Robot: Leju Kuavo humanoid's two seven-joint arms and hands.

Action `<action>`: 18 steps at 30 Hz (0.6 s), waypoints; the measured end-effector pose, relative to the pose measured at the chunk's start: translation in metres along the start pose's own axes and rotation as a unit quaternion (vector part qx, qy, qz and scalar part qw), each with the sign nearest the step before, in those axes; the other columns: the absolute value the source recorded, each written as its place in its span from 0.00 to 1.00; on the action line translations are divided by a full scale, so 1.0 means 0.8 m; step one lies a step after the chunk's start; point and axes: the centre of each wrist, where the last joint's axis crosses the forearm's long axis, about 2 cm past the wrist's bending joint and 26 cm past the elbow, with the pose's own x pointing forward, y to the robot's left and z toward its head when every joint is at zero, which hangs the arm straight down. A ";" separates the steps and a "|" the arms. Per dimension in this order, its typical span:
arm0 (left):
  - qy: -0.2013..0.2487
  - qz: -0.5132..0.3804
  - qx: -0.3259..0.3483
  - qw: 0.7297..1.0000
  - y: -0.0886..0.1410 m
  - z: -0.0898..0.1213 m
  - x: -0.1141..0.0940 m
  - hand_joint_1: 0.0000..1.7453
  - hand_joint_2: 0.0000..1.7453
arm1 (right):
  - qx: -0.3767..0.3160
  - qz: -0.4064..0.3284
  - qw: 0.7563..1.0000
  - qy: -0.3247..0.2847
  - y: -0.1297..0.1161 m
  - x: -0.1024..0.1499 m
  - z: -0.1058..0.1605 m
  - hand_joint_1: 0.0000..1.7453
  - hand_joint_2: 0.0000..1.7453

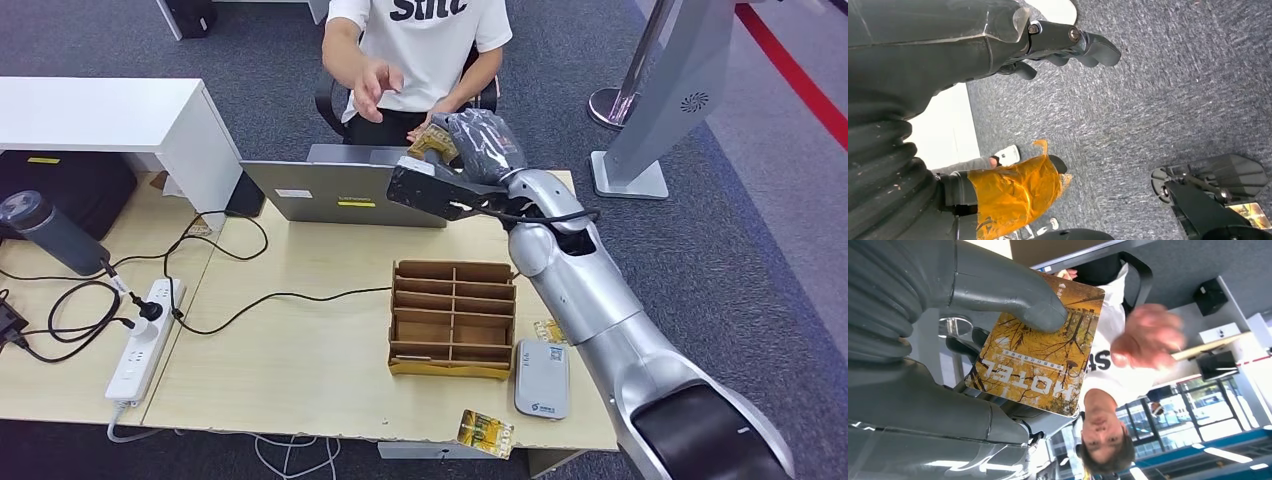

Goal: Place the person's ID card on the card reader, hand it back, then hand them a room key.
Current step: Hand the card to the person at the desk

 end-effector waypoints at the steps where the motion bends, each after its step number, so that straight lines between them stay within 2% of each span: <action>1: 0.000 -0.002 0.000 1.000 0.000 0.000 0.001 0.00 1.00 | 0.001 0.002 1.000 0.003 0.004 0.001 -0.002 1.00 1.00; 7: -0.001 -0.007 0.001 1.000 0.001 0.000 0.003 0.00 1.00 | -0.001 0.008 1.000 0.017 0.018 0.003 -0.006 1.00 1.00; 18: -0.001 -0.011 0.003 1.000 0.001 0.000 0.004 0.00 1.00 | -0.001 -0.019 1.000 0.023 0.013 0.007 -0.010 0.98 1.00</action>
